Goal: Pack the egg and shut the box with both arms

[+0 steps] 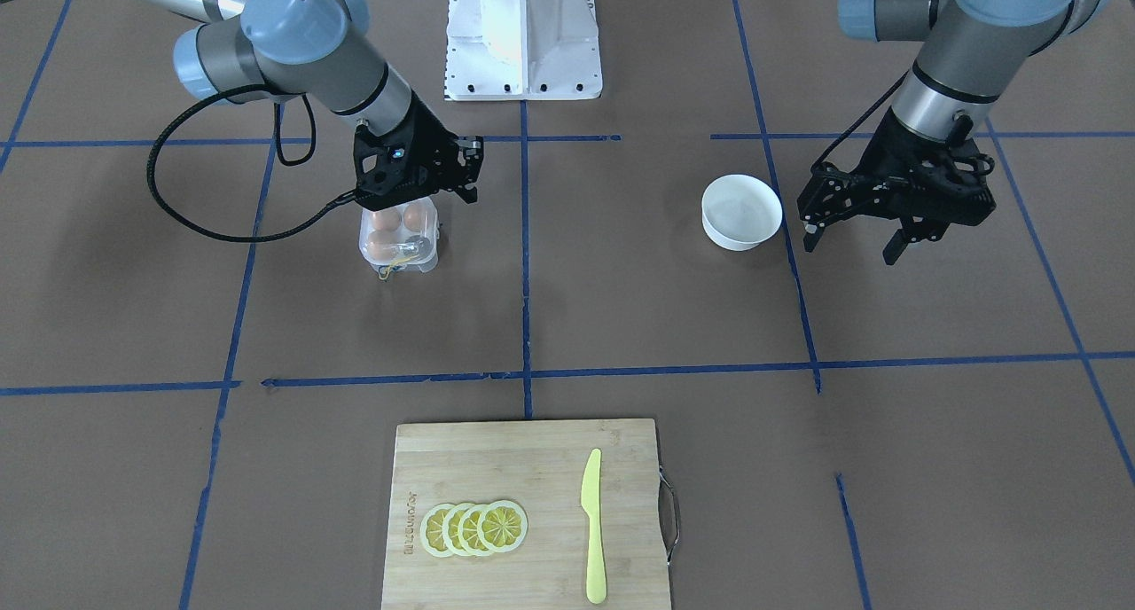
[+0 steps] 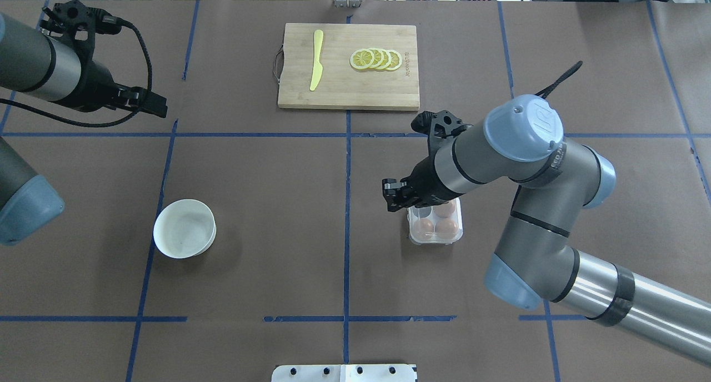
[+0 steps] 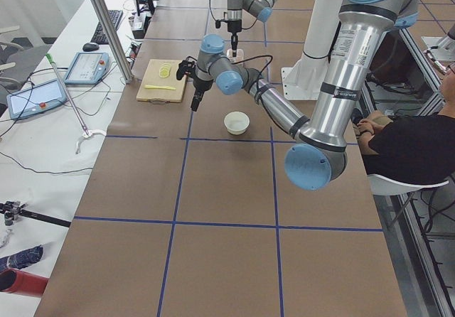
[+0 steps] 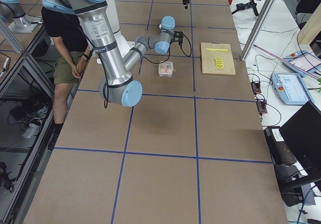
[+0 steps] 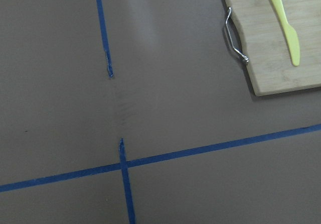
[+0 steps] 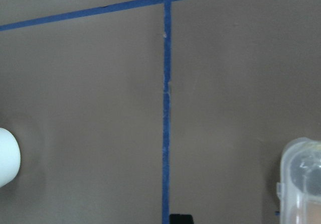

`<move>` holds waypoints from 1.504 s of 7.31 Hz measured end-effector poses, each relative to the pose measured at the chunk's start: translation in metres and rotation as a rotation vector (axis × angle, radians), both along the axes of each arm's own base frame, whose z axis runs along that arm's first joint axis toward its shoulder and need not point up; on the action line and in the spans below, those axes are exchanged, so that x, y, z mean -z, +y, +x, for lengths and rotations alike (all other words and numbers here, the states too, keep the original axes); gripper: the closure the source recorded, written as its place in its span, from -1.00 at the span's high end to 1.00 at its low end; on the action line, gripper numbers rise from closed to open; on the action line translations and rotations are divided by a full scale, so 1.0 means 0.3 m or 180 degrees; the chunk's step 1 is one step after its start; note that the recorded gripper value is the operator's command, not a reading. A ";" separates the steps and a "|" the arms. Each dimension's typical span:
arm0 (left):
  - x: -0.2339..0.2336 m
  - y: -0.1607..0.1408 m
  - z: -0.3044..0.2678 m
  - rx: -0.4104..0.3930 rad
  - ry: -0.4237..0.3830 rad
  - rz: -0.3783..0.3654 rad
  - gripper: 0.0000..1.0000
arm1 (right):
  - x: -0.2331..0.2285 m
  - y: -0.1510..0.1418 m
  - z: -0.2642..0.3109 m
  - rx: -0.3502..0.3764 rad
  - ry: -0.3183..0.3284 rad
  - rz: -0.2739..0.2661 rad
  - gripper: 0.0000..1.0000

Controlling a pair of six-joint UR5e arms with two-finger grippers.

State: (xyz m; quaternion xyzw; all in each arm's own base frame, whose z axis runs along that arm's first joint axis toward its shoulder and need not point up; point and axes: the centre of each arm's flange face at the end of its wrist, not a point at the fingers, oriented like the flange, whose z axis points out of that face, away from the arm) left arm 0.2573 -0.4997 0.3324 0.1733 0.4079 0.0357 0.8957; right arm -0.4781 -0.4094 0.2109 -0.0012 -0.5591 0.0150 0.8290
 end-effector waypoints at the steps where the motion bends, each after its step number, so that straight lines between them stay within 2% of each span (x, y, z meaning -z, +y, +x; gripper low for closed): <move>1: -0.075 0.008 -0.041 -0.0060 -0.0031 0.0006 1.00 | 0.032 -0.046 0.037 -0.0137 0.0049 -0.0115 1.00; 3: -0.236 -0.003 -0.224 -0.0172 -0.0162 0.0080 1.00 | -0.007 -0.204 0.238 -0.0481 0.0400 -0.0301 1.00; 4: -0.317 -0.022 -0.340 -0.0194 -0.0282 0.0140 1.00 | -0.058 -0.265 0.372 -0.0524 0.0664 -0.0230 1.00; 5: -0.399 -0.053 -0.460 -0.0195 -0.0423 0.0189 1.00 | -0.133 -0.302 0.517 -0.0449 0.0953 -0.0064 1.00; 6: -0.494 -0.092 -0.598 -0.0185 -0.0580 0.0197 1.00 | -0.251 -0.328 0.686 -0.0289 0.1221 0.0117 1.00; 7: -0.598 -0.122 -0.754 -0.0228 -0.0686 0.0152 1.00 | -0.408 -0.352 0.881 -0.0091 0.1393 0.0250 1.00; 9: -0.764 -0.117 -0.965 -0.0360 -0.0655 0.0017 1.00 | -0.762 -0.354 1.288 0.0240 0.1422 0.0355 1.00; 10: -0.812 -0.106 -1.005 -0.0379 -0.0635 -0.0091 1.00 | -0.928 -0.340 1.463 0.0306 0.1374 0.0337 1.00; 11: -0.855 -0.094 -1.020 -0.0390 -0.0621 -0.0209 1.00 | -1.081 -0.324 1.601 0.0296 0.1296 0.0222 1.00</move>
